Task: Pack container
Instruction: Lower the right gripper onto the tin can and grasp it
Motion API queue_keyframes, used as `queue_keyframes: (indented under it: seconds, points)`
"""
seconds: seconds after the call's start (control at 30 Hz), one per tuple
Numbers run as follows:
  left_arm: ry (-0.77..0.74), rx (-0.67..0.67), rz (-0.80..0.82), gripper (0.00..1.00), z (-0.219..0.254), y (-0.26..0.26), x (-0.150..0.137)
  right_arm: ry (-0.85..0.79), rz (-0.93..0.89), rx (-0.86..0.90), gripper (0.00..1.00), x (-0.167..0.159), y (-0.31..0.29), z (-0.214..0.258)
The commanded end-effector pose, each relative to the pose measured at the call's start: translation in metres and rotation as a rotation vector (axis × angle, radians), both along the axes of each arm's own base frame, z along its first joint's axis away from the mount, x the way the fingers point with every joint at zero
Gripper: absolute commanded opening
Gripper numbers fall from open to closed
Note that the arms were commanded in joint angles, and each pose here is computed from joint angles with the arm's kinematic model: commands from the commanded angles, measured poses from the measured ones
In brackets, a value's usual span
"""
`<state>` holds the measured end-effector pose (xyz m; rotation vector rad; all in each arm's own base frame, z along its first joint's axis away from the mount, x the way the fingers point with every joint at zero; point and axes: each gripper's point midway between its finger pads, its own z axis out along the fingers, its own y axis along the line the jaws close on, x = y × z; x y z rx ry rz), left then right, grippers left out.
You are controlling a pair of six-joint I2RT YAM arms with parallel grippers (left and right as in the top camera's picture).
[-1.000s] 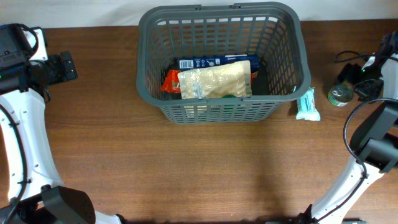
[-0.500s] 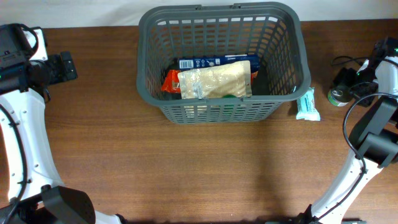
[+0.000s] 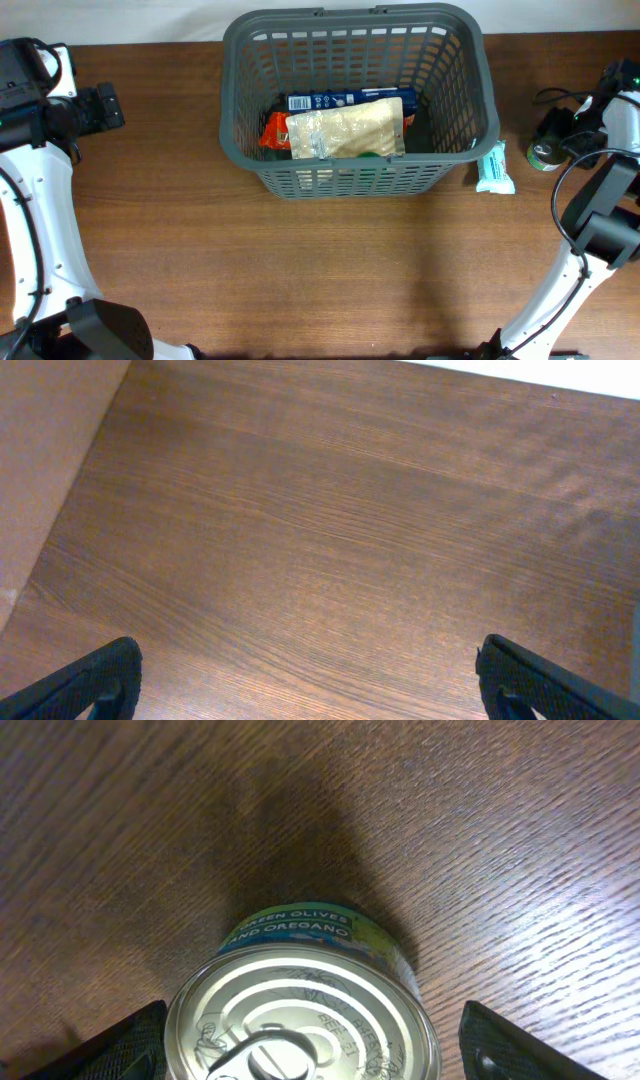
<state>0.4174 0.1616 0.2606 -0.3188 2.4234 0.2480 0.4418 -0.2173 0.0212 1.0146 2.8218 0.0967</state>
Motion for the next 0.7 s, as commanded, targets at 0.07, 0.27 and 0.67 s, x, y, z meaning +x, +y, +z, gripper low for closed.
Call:
queue_keyframes:
  seconds: [0.07, 0.27, 0.67]
  points:
    - [0.005, -0.020, 0.008, 0.99, -0.005, 0.000, -0.001, 0.061, 0.007, 0.023, 0.86, -0.005, 0.010, -0.026]
    - [0.005, -0.021, 0.008, 0.99, -0.005, 0.000, -0.001, 0.067, 0.020, 0.025, 0.82, -0.003, 0.016, -0.029]
    - [0.005, -0.020, 0.008, 0.99, -0.005, 0.000, -0.001, 0.085, 0.020, 0.033, 0.65, -0.007, 0.018, -0.030]
